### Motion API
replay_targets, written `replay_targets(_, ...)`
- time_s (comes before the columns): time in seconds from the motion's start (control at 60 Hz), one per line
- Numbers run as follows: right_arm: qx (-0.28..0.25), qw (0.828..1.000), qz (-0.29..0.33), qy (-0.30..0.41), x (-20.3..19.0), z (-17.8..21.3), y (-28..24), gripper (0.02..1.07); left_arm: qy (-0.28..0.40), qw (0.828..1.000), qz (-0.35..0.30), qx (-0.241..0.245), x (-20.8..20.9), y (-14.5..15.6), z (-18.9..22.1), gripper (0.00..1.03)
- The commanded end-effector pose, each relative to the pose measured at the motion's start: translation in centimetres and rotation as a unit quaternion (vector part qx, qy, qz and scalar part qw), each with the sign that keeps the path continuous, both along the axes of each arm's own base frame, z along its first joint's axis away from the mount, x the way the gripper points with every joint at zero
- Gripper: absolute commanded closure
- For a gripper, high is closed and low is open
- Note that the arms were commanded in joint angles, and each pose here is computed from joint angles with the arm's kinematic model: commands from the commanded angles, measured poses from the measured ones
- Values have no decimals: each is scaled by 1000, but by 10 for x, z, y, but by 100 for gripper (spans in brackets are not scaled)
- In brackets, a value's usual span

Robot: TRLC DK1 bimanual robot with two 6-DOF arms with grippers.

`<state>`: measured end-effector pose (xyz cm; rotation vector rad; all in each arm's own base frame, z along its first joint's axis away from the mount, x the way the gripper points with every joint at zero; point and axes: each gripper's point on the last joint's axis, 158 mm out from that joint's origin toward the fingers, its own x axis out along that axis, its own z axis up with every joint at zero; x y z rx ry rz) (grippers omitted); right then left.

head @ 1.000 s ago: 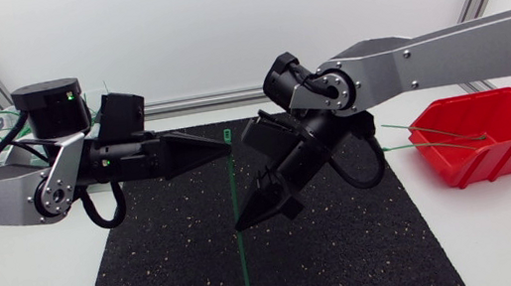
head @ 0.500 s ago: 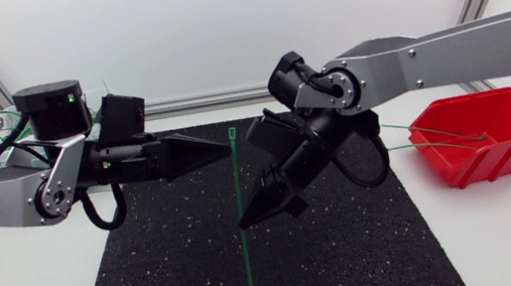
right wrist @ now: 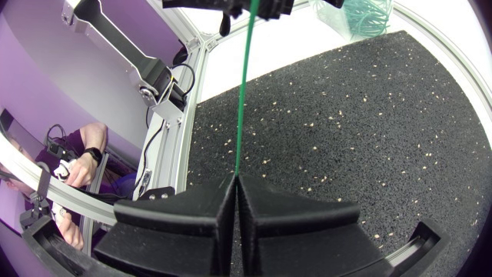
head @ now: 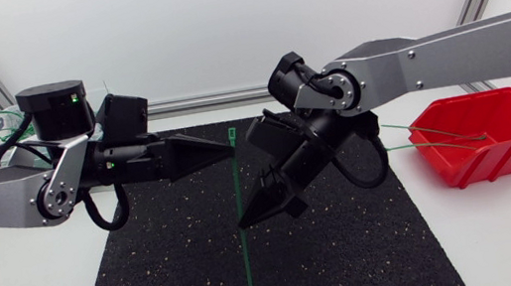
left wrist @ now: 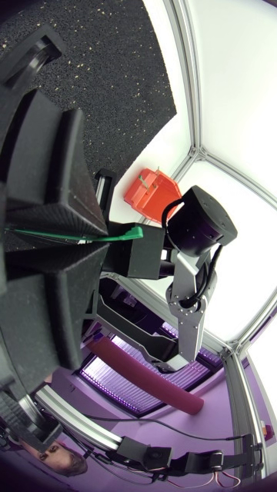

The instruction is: Take a green cable tie from the red box, thread the tail through the head to close it, then place it in the transparent bin on the left.

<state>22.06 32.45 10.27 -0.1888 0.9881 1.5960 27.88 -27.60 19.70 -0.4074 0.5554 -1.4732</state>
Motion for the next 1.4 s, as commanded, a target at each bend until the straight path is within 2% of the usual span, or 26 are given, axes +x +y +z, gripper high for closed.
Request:
replay_targets(0.0, 1, 1000, 9, -6, -7, 0, -2, 101, 9, 1000, -6, 4, -3, -2, -10, 92)
replay_targets(0.1, 1, 1000, 10, -6, -8, 0, -1, 101, 10, 1000, -7, 5, -3, -3, -11, 93)
replay_targets(0.25, 1, 1000, 10, -5, -8, 0, -2, 101, 11, 1000, -5, 5, -2, -3, -11, 100)
replay_targets(0.683, 1, 1000, 15, -6, -12, 1, 0, 101, 21, 1000, -4, 12, -4, -6, -14, 100)
replay_targets(0.917, 0, 1000, 7, -11, -9, 1, -4, 101, 21, 1000, 19, 11, 7, 8, -10, 100)
replay_targets(0.95, 0, 1000, 5, -12, -8, 1, -5, 93, 21, 999, 22, 11, 8, 11, -9, 100)
replay_targets(1.033, -3, 1000, 1, -20, -7, 3, -9, 45, 23, 999, 27, 10, 9, 15, -5, 100)
replay_targets(1.067, -5, 1000, -2, -26, -6, 4, -11, 33, 24, 999, 30, 10, 9, 17, -3, 100)
replay_targets(1.167, -3, 999, -10, -41, -3, 9, -17, 20, 28, 999, 33, 10, 7, 21, 3, 100)
replay_targets(1.283, -1, 997, -32, -74, 11, 20, -30, 11, 35, 999, 41, 9, 11, 29, 8, 100)
replay_targets(1.333, -21, 993, -39, -105, 17, 18, -38, 6, 36, 998, 42, 8, 11, 31, 11, 100)
replay_targets(1.383, -41, 990, -43, -131, 21, 15, -45, 6, 33, 999, 42, 6, 11, 34, 13, 100)
